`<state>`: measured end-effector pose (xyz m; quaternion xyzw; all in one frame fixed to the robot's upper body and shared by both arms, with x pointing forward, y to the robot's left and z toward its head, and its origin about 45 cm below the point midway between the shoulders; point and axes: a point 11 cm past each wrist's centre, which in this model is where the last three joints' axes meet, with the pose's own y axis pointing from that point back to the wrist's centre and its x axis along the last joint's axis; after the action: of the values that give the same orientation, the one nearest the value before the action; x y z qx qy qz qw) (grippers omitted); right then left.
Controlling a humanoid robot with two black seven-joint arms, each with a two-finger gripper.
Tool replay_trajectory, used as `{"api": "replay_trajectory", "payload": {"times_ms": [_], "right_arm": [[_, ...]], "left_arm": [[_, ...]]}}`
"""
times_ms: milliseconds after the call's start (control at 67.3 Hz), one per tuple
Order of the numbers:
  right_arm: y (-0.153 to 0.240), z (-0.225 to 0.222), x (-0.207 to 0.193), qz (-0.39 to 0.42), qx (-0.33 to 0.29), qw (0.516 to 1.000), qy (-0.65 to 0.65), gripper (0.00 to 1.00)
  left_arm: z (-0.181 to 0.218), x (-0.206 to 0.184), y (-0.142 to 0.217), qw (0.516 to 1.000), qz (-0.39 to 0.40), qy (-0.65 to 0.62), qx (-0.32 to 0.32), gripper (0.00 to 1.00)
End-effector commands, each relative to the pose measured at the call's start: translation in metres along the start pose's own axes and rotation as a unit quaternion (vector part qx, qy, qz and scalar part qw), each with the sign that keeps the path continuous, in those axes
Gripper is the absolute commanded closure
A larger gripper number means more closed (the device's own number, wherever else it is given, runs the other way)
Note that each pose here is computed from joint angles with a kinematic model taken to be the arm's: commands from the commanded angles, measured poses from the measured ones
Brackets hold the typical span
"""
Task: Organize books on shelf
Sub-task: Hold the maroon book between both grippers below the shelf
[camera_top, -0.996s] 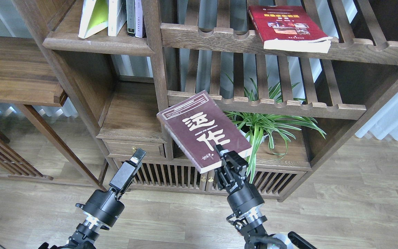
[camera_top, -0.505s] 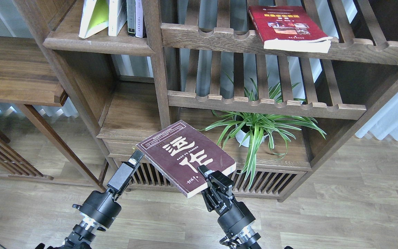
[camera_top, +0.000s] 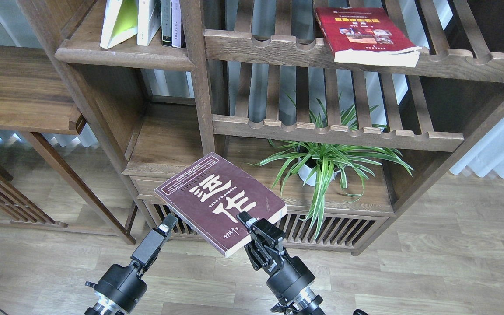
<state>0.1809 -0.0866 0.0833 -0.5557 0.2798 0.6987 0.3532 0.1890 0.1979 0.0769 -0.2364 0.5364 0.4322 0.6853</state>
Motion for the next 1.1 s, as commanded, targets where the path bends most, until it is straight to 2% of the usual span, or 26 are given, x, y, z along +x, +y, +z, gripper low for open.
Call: {"api": "replay_trajectory", "payload": {"times_ms": [0, 490, 594, 713, 802, 921, 966, 1025, 1085], "right_arm": [[0.001, 0.004, 0.0, 0.0, -0.008, 1.0, 0.006, 0.96], [0.015, 0.029, 0.014, 0.022, -0.037, 0.999, -0.001, 0.96], [0.017, 0.031, 0.015, 0.024, -0.04, 0.999, 0.0, 0.96], [0.016, 0.031, 0.015, 0.024, -0.041, 0.999, 0.001, 0.96], [0.016, 0.03, 0.014, 0.023, -0.04, 0.999, 0.002, 0.96], [0.016, 0.029, 0.014, 0.022, -0.039, 0.999, 0.002, 0.96], [0.015, 0.029, 0.014, 0.022, -0.037, 0.999, 0.002, 0.96], [0.015, 0.028, 0.014, 0.022, -0.037, 0.999, 0.002, 0.96], [0.015, 0.028, 0.014, 0.022, -0.037, 0.999, 0.002, 0.96]], "left_arm": [[0.002, -0.001, -0.002, 1.0, -0.002, -0.001, -0.003, 0.05], [0.0, -0.003, -0.005, 1.0, -0.007, 0.001, 0.0, 0.05], [0.0, -0.002, -0.005, 1.0, -0.005, 0.002, -0.002, 0.1], [0.0, -0.002, -0.005, 1.0, -0.005, 0.002, -0.004, 0.29], [0.001, -0.003, -0.006, 1.0, -0.006, 0.001, -0.004, 0.51], [0.004, 0.002, -0.009, 1.0, -0.001, -0.004, 0.0, 0.7], [0.006, 0.0, -0.013, 1.0, -0.006, -0.008, 0.0, 0.83], [0.008, -0.002, -0.015, 1.0, -0.009, -0.009, -0.003, 0.94], [0.01, -0.002, -0.016, 1.0, -0.01, -0.011, -0.003, 0.94]]}}
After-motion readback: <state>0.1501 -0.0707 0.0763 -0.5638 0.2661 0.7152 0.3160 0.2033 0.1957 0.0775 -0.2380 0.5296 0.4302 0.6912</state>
